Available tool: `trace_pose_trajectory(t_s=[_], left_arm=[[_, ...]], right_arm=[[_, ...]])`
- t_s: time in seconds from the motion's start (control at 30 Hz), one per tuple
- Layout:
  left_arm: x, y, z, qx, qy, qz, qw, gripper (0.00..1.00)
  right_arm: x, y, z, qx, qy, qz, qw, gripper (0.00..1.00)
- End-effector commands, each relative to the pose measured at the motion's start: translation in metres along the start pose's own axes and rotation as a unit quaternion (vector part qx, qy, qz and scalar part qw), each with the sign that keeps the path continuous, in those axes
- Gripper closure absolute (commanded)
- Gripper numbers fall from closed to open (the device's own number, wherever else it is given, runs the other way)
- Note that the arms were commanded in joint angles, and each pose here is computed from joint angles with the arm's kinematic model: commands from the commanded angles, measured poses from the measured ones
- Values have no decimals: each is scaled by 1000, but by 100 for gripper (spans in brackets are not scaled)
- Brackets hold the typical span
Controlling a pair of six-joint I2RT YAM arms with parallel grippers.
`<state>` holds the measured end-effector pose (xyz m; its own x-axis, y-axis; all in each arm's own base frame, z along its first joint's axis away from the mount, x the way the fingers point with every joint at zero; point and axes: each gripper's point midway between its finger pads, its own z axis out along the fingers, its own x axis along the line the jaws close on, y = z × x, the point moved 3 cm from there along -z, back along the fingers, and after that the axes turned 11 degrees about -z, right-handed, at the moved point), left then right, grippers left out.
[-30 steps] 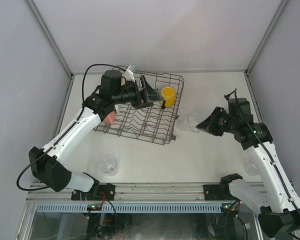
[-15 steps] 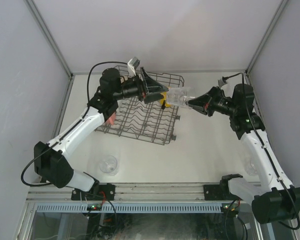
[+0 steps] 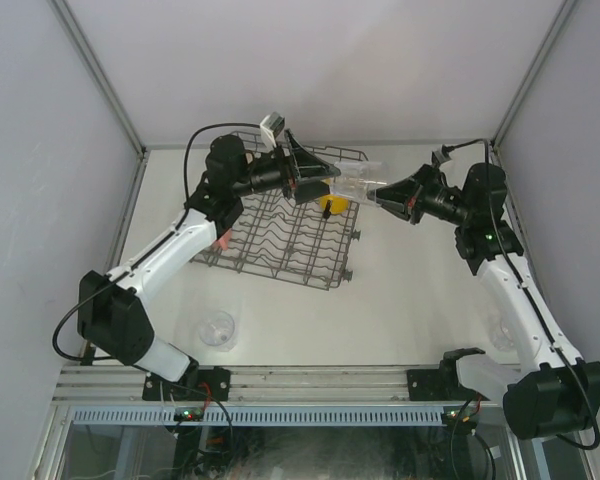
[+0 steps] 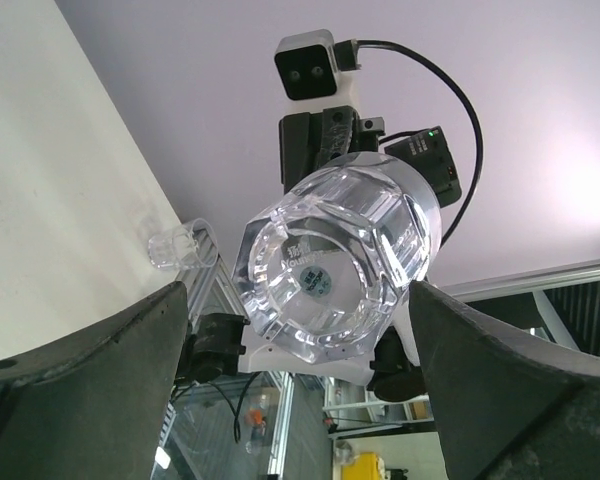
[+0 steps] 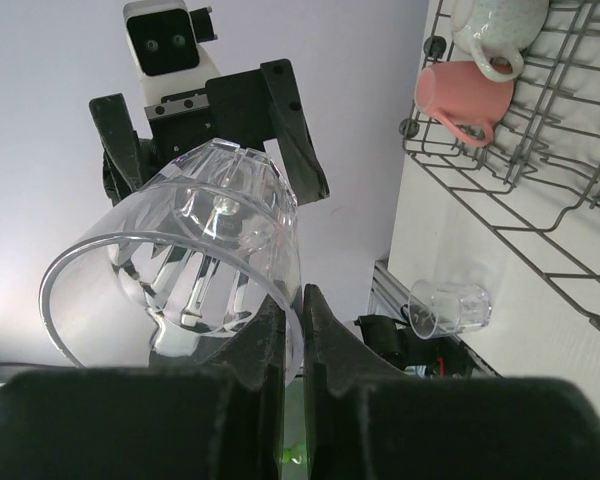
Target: Load the cups into the dish rack
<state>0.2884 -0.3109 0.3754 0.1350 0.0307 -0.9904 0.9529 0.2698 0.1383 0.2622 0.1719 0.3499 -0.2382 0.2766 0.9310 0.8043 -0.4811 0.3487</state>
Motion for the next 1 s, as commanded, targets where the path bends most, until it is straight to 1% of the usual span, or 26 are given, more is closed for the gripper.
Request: trace_pose_trajectory(t_s=[0.0,0.27,0.47,0.53,0.63,0.77,0.8,0.83,0.9,0.97], left_arm=[[-21,0,1,13,-37,12,999,6],[-27,-2,0,16,-51,5,999,10],[-31,-1,1,16,-63,-2,998,19],[-31,-1,2,18,-66,-7,998,19],[-32,0,2,18,-72,-10,997,27],[-36,0,4,22,-84,-14,996,31],[-37,0,5,23,-87,-14,996,31],[-38,0,5,26,-88,-15,996,29],[-39,-2,6,30,-89,-14,995,21],[-37,-2,7,29,-88,-16,996,20]], right_arm=[[20,3,4,-3,40,-29,999,100],[15,6,19,3,48,-23,999,100],[8,3,31,14,45,-17,999,100],[7,5,33,8,47,-16,999,100],[4,6,37,12,48,-11,999,100],[-1,4,42,20,44,-8,999,100],[-3,4,43,21,43,-6,999,100],[-4,4,44,23,43,-5,999,100],[-6,4,46,24,41,-4,999,100],[-7,5,46,25,40,-2,999,100]])
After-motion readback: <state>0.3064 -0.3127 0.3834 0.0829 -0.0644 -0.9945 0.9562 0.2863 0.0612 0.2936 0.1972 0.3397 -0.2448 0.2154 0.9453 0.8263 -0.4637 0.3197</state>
